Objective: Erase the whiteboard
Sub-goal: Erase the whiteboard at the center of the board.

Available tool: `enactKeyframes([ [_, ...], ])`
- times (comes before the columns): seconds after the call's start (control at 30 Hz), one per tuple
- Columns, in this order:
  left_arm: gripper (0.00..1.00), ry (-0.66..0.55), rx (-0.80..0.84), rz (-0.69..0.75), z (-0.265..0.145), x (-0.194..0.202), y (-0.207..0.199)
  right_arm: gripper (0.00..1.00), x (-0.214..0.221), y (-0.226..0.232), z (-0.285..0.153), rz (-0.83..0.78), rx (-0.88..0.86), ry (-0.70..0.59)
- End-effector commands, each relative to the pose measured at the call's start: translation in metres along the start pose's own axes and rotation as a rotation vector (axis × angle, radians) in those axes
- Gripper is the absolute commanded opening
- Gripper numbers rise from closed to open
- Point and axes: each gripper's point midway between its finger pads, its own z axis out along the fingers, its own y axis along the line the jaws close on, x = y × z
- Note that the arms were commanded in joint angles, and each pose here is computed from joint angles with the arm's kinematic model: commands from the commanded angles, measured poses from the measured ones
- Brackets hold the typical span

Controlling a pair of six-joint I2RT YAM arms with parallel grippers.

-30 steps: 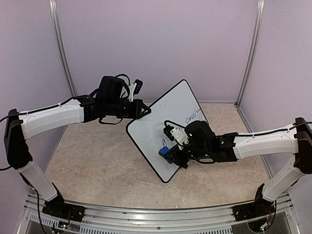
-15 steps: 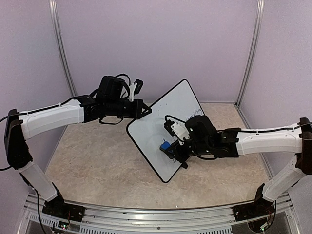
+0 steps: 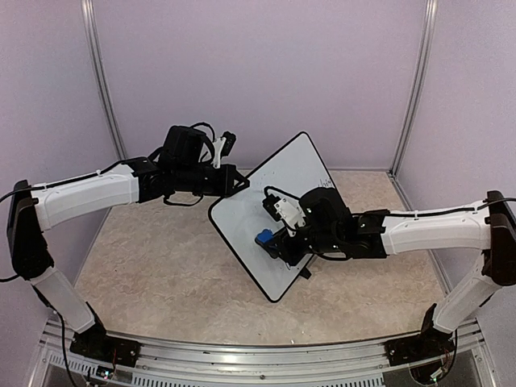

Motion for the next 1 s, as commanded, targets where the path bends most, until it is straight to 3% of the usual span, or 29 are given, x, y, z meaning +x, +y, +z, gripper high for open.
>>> enactKeyframes([
  [0.0,0.0,-0.057,0.027,0.086,-0.004,-0.015,-0.014,0.28,0.031,0.013,0.005,0.032,-0.06,0.068],
  [0.37,0.0,-0.06,0.03,0.084,-0.005,-0.015,-0.015,0.29,0.059,0.0,-0.012,0.053,0.013,0.114],
  [0.7,0.0,-0.056,0.029,0.084,-0.004,-0.014,-0.015,0.3,-0.007,-0.011,-0.019,-0.027,0.071,-0.016],
  [0.97,0.0,-0.058,0.026,0.087,-0.004,-0.014,-0.015,0.3,-0.023,-0.011,-0.009,-0.03,0.03,-0.041],
])
